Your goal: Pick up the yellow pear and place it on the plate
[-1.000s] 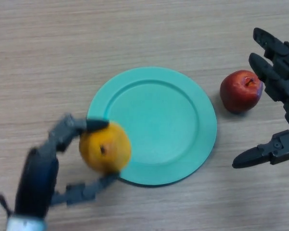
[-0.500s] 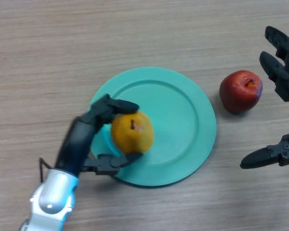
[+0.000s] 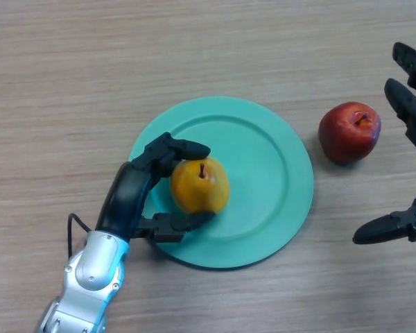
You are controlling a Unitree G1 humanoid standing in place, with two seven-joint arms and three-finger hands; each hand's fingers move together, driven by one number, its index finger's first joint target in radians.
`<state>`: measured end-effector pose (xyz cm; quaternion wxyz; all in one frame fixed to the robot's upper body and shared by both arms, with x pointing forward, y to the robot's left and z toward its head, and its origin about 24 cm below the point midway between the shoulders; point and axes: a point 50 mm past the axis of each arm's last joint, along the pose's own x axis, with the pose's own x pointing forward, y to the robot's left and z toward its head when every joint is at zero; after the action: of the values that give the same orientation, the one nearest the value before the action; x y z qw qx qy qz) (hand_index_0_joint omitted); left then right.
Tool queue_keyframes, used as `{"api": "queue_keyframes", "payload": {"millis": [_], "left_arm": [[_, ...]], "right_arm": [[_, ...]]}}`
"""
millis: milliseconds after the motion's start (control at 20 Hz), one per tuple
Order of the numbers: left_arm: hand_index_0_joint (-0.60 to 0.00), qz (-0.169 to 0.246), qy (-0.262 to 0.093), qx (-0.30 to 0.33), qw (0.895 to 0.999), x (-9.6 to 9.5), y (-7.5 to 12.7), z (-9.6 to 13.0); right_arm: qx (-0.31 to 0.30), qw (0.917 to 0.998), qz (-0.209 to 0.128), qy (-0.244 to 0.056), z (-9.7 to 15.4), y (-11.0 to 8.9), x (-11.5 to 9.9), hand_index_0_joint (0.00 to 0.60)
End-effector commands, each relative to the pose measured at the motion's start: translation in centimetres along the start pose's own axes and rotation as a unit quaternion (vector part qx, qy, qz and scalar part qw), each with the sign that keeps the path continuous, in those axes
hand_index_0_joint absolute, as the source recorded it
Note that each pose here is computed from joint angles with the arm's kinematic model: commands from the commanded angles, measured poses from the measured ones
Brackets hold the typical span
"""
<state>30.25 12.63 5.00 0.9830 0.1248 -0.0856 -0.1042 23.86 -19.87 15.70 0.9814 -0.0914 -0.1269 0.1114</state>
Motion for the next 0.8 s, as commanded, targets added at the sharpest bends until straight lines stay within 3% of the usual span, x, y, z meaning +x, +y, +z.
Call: {"api": "queue_keyframes", "payload": {"millis": [50, 100, 250, 450, 550, 800], "left_arm": [[-0.450, 0.043, -0.113, -0.005, 0.993, 1.0, 1.3, 3.4], [-0.300, 0.045, -0.109, 0.006, 0.993, 1.1, 1.4, 3.3], [0.000, 0.061, -0.100, 0.080, 0.990, 1.1, 1.4, 2.9], [0.000, 0.072, -0.112, 0.106, 0.985, 0.9, 1.8, 3.8], [0.000, 0.091, -0.134, 0.119, 0.980, 0.6, 2.5, 5.0], [0.000, 0.124, -0.167, 0.063, 0.976, -2.3, 5.2, 8.7]], "right_arm": [[-0.052, 0.9922, -0.034, -0.108, 3.5, -1.7, -0.4, 0.000], [-0.051, 0.9922, -0.034, -0.109, 3.5, -1.6, -0.4, 0.000], [-0.048, 0.9924, -0.033, -0.109, 3.5, -1.5, -0.3, 0.000], [-0.056, 0.9916, -0.032, -0.112, 3.6, -1.4, -0.2, 0.000], [-0.056, 0.9913, -0.030, -0.115, 3.6, -1.2, -0.2, 0.000], [-0.056, 0.9906, -0.028, -0.122, 3.8, -1.0, 0.1, 0.000]]}}
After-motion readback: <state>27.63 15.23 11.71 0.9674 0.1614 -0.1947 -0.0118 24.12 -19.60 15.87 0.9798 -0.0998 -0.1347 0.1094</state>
